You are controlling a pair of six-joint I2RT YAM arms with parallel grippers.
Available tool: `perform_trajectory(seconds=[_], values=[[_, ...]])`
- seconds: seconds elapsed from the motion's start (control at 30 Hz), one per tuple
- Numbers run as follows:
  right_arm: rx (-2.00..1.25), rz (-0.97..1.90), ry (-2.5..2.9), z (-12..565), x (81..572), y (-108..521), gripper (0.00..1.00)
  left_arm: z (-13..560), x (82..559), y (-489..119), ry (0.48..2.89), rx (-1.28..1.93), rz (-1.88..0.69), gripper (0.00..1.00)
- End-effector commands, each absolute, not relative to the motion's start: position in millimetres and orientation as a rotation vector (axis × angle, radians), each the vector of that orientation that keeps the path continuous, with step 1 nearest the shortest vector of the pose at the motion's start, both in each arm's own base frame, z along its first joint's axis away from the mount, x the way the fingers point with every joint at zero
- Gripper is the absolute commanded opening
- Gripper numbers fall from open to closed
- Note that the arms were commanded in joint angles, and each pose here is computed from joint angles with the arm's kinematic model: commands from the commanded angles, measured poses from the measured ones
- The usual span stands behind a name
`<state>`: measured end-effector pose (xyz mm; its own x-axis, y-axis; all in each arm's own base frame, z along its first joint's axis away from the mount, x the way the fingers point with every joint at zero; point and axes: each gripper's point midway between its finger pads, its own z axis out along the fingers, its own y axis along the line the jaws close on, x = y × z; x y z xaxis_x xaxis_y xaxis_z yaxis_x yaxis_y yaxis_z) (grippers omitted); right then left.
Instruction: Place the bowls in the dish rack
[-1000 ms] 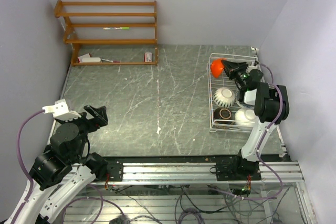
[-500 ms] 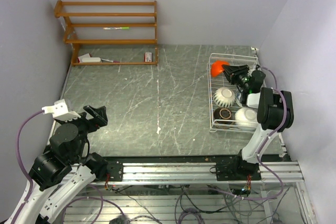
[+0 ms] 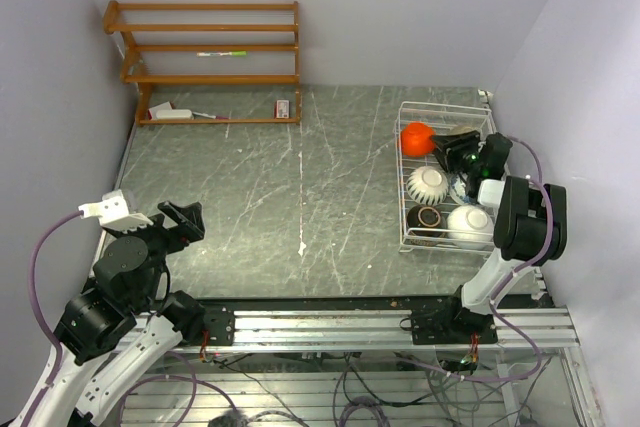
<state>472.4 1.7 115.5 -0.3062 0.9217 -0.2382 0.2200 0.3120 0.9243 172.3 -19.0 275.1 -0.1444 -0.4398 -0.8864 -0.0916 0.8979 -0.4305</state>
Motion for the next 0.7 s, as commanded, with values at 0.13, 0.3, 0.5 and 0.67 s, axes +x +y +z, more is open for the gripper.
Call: perform_trajectory(seconds=[0.13,0.3,0.5,0.67], values=[[1.059,0.972,1.798,104,466,-8,0.46,286,171,-18,1.665,-0.421,-0.347,0.99],[1.02,0.903,1.793,123,466,-16,0.48,286,171,-19,1.667,-0.419,-0.347,0.99],[0.973,0.758,1.794,148,462,-31,0.53,286,170,-18,1.663,-0.42,-0.352,0.99],[0.883,0.675,1.799,175,455,-33,0.58,287,170,-19,1.661,-0.417,-0.356,0.99]])
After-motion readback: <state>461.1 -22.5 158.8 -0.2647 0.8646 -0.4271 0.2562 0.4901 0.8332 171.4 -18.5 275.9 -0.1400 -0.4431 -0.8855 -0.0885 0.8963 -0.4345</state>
